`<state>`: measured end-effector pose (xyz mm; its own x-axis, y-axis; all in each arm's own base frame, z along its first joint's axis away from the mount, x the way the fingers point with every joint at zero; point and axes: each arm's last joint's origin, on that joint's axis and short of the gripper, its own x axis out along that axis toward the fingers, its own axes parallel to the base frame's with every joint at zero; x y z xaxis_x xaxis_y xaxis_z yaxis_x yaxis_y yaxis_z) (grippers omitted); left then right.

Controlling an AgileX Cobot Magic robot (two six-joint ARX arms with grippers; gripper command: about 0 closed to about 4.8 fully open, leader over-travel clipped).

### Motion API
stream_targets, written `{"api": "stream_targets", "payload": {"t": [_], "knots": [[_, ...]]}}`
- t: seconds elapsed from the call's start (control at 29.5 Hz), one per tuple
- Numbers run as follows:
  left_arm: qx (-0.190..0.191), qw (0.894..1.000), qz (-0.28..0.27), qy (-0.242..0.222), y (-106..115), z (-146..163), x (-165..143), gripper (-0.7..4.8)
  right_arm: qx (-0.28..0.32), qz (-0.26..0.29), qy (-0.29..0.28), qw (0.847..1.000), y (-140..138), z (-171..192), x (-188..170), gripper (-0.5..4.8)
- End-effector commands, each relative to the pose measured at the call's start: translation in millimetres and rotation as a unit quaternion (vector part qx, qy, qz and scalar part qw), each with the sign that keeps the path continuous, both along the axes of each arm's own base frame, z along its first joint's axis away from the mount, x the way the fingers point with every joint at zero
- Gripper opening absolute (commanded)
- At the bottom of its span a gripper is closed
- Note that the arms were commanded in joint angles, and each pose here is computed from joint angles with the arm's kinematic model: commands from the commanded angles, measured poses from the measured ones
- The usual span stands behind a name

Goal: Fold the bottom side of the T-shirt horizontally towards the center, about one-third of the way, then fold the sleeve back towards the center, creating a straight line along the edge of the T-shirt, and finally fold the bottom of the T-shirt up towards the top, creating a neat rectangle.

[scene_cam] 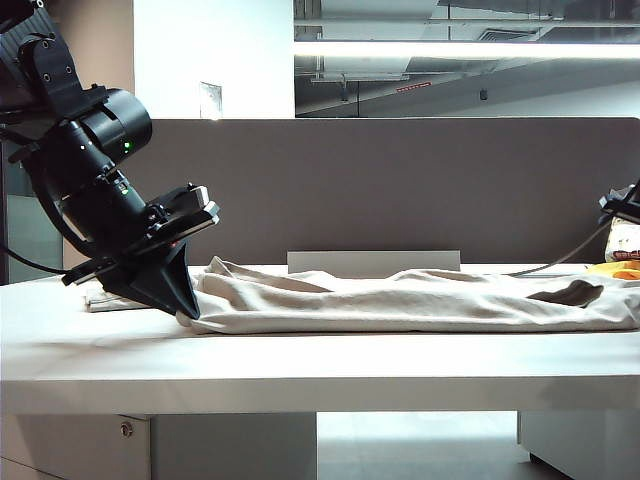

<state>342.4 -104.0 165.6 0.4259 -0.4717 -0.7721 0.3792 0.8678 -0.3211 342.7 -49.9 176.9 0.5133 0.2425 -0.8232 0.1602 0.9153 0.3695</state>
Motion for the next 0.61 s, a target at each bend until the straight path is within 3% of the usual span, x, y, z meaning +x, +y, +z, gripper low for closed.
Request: {"api": "stream_targets", "payload": {"t": [0.03,0.27,0.61], "knots": [[0.018,1.0,-0.01,0.004,1,0,-3,-0.06,-0.003,0.006,0.012,1.0,-3,-1,-4,-0.06],[0.025,0.999,-0.02,0.007,3,5,-12,-0.06,-0.001,-0.005,0.027,1.0,-8,-10,-22,-0.06],[0.014,0.999,-0.027,0.01,13,12,-53,-0.06,-0.002,-0.012,0.015,1.0,-3,-3,-63,-0.06]]}}
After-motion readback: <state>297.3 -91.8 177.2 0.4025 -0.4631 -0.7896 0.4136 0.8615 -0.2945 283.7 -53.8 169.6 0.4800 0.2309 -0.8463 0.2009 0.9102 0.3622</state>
